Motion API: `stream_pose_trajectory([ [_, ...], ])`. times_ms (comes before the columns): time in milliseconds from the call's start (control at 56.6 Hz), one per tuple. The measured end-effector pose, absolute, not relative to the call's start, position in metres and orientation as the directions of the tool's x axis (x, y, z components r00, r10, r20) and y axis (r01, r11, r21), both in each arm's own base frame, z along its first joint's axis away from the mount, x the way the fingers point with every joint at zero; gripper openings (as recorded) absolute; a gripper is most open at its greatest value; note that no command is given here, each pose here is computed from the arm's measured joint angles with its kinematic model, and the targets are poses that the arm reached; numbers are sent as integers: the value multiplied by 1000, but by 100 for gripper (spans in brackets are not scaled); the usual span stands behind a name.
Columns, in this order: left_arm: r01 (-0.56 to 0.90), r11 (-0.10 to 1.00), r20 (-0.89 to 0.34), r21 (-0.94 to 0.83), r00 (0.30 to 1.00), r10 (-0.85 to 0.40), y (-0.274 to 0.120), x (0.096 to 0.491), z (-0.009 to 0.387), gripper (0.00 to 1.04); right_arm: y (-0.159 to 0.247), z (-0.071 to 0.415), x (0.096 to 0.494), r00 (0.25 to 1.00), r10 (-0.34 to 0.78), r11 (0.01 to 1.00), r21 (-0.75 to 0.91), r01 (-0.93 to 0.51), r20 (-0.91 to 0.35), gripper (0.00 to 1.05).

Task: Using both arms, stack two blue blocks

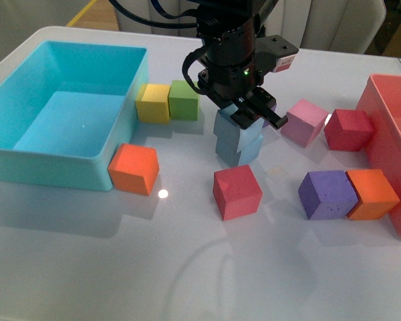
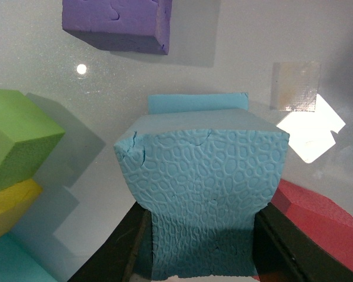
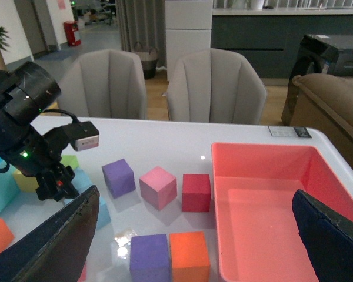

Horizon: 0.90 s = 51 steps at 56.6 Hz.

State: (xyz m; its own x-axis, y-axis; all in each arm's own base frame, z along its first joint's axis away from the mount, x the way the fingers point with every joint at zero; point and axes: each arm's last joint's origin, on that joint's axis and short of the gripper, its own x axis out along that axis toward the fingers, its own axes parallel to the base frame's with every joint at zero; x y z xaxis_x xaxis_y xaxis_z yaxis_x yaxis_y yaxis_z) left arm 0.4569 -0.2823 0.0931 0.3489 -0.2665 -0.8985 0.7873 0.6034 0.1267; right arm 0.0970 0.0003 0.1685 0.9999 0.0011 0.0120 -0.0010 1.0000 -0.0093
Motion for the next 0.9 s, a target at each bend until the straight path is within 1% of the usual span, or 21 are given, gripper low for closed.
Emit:
stream_pose_trajectory([
  [177,796,589,-903,141,347,-253,-281,458,96,35,0,169,97,1000,1,1000,-10,-1,12,96],
  [212,796,588,-905,142,345,-249,-280,458,97,36,0,169,97,1000,1,1000,-10,-1,12,96],
  [247,798,585,-905,145,345,-248,-280,459,97,41,0,169,97,1000,1,1000,-9,-1,12,96],
  [301,799,583,-906,148,346,-245,-279,460,97,52,0,169,97,1000,1,1000,-9,-1,12,96],
  [513,798,583,-906,149,347,-243,-281,463,92,84,0,169,97,1000,2,1000,-10,-1,12,96],
  [601,798,584,-908,146,343,-241,-282,464,89,84,0,169,97,1000,1,1000,-9,-1,12,96],
  [672,798,584,-909,145,341,-241,-282,464,88,87,0,169,97,1000,2,1000,-10,-1,12,96],
  [742,800,583,-910,144,338,-240,-282,464,87,97,0,169,97,1000,1,1000,-10,-1,12,96],
  [831,800,583,-910,144,338,-240,-282,464,87,95,0,169,97,1000,1,1000,-10,-1,12,96],
  [902,800,583,-910,144,338,-240,-282,464,87,96,0,169,97,1000,1,1000,-10,-1,12,96],
])
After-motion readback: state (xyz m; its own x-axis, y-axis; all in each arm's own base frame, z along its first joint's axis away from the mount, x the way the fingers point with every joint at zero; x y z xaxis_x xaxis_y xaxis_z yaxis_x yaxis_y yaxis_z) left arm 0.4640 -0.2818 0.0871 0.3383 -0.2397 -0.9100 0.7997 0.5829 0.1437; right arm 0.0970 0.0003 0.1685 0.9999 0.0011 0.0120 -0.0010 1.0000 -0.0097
